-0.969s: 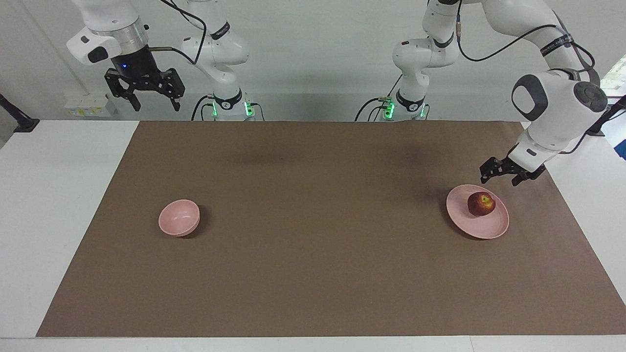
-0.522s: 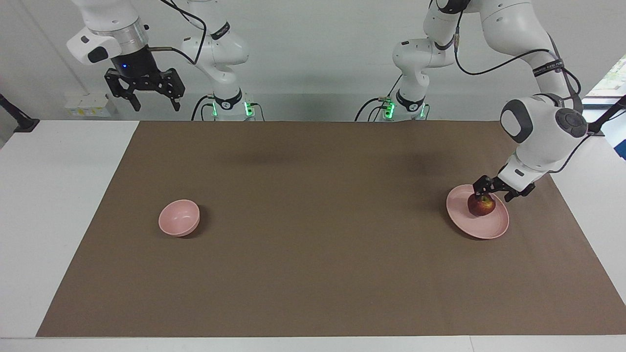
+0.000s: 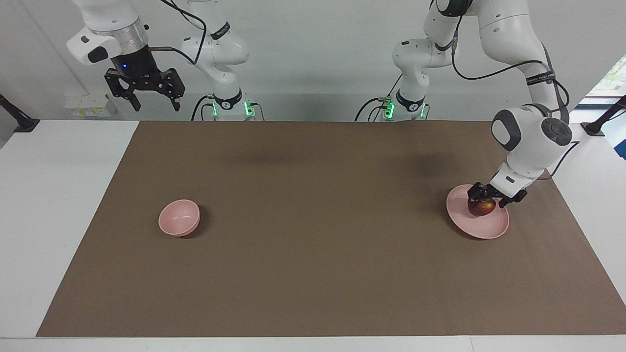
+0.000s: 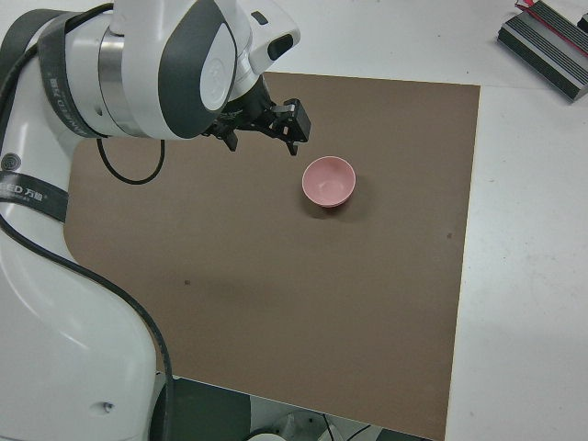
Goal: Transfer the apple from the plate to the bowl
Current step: 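Close the left gripper around the red apple, then lift the apple with the left gripper while the right gripper reaches toward it, then carry the apple to the right gripper and close the right gripper on it, then open the left gripper while the right gripper pulls the apple away, then lower the apple into the bowl with the right gripper while the left gripper retracts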
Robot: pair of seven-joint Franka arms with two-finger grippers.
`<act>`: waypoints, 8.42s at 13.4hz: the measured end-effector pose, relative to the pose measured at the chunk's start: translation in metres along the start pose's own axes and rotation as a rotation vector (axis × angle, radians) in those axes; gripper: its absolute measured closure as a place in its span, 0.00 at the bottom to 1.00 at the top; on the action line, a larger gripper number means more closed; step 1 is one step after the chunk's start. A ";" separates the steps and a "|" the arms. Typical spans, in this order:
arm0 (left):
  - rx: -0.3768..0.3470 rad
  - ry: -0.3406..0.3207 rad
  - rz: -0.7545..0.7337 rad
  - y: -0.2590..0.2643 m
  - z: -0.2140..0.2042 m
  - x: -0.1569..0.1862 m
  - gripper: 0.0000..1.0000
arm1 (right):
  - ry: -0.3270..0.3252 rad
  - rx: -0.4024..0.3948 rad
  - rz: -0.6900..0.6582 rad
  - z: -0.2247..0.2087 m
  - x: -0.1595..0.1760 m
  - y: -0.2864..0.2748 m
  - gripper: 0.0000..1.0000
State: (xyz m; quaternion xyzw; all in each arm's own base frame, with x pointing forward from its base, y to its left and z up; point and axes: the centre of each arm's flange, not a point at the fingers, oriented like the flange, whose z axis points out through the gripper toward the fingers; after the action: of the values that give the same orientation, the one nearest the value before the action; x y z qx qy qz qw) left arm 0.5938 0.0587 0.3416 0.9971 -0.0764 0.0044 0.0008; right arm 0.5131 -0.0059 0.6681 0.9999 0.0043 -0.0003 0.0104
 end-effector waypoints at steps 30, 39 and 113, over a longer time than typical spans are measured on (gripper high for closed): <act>0.007 0.021 -0.010 0.010 0.018 0.004 0.22 | -0.002 -0.001 -0.012 0.000 0.000 -0.006 0.00; -0.021 -0.080 -0.250 0.072 -0.049 0.030 0.24 | -0.037 0.042 -0.012 0.015 -0.001 -0.009 0.00; -1.043 -0.773 -1.355 0.448 -0.166 0.000 0.00 | -0.167 0.822 0.314 0.103 -0.029 0.011 0.22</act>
State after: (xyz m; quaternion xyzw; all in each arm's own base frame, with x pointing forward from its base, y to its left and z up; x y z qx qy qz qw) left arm 0.5238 -0.3833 0.5084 0.6353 0.5332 -0.3632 0.4245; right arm 0.4838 -0.0189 0.5651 0.9062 -0.1488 -0.0811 -0.3874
